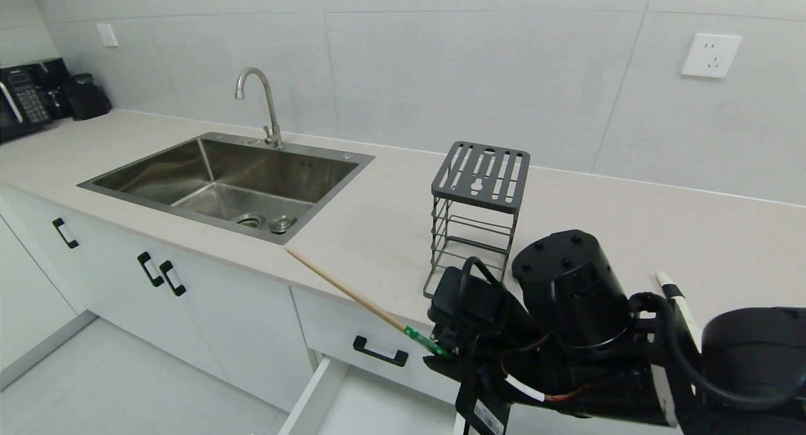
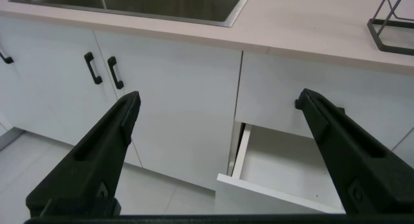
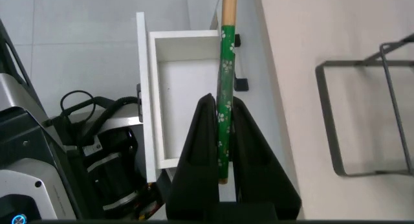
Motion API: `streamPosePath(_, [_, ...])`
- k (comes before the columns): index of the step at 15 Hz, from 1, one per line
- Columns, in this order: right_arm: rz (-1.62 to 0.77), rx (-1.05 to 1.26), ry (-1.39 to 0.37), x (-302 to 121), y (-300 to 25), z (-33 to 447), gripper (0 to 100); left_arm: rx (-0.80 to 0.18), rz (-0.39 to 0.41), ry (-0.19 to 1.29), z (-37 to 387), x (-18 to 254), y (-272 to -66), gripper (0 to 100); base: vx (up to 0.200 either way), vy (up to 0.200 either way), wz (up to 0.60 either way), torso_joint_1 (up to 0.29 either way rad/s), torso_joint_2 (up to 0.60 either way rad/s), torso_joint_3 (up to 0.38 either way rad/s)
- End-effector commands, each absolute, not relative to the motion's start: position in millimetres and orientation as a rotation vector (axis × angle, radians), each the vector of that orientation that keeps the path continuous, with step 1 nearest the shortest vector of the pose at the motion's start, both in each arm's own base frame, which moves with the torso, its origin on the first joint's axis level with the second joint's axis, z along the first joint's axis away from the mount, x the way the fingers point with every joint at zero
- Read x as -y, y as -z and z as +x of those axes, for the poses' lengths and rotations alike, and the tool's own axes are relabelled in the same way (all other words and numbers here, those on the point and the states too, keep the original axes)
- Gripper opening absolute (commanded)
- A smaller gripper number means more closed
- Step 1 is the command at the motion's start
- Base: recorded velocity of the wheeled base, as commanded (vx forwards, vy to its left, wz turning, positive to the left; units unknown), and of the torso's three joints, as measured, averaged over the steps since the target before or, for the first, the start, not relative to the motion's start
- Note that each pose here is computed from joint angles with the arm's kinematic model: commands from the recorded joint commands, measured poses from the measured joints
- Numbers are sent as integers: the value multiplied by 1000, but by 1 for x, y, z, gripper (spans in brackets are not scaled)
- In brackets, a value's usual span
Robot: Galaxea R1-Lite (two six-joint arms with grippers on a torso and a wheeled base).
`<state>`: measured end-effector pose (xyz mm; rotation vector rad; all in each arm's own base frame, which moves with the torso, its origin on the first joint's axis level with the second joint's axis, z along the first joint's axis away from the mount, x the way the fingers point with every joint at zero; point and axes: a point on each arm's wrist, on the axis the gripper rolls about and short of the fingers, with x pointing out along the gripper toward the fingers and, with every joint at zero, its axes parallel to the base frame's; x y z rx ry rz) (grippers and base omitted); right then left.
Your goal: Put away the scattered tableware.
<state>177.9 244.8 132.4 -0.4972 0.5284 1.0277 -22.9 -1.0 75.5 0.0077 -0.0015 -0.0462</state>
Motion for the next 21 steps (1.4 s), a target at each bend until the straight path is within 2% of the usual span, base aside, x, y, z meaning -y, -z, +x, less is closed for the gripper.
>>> streamPosePath(1, [-506,-541,-1033,-248,-128,178,0,0,8,46,-23,1,-75,100,0,0,0,0,0,0])
streamPosePath(5, [-545,-618,-1052,-238,-106,163,0,2,8,46,-23,1,-76,100,0,0,0,-30,59,27])
streamPosePath(13, [-532,-586,-1061,-252,-104,169,0,0,8,44,-23,1,-75,100,0,0,0,-154,307,151])
streamPosePath(18, [-542,-603,-1064,-251,-100,166,0,0,8,46,-23,1,-75,100,0,0,0,-238,459,221])
streamPosePath(21, [-577,-631,-1080,-260,-89,161,0,0,8,46,-23,1,-75,100,0,0,0,-152,286,129])
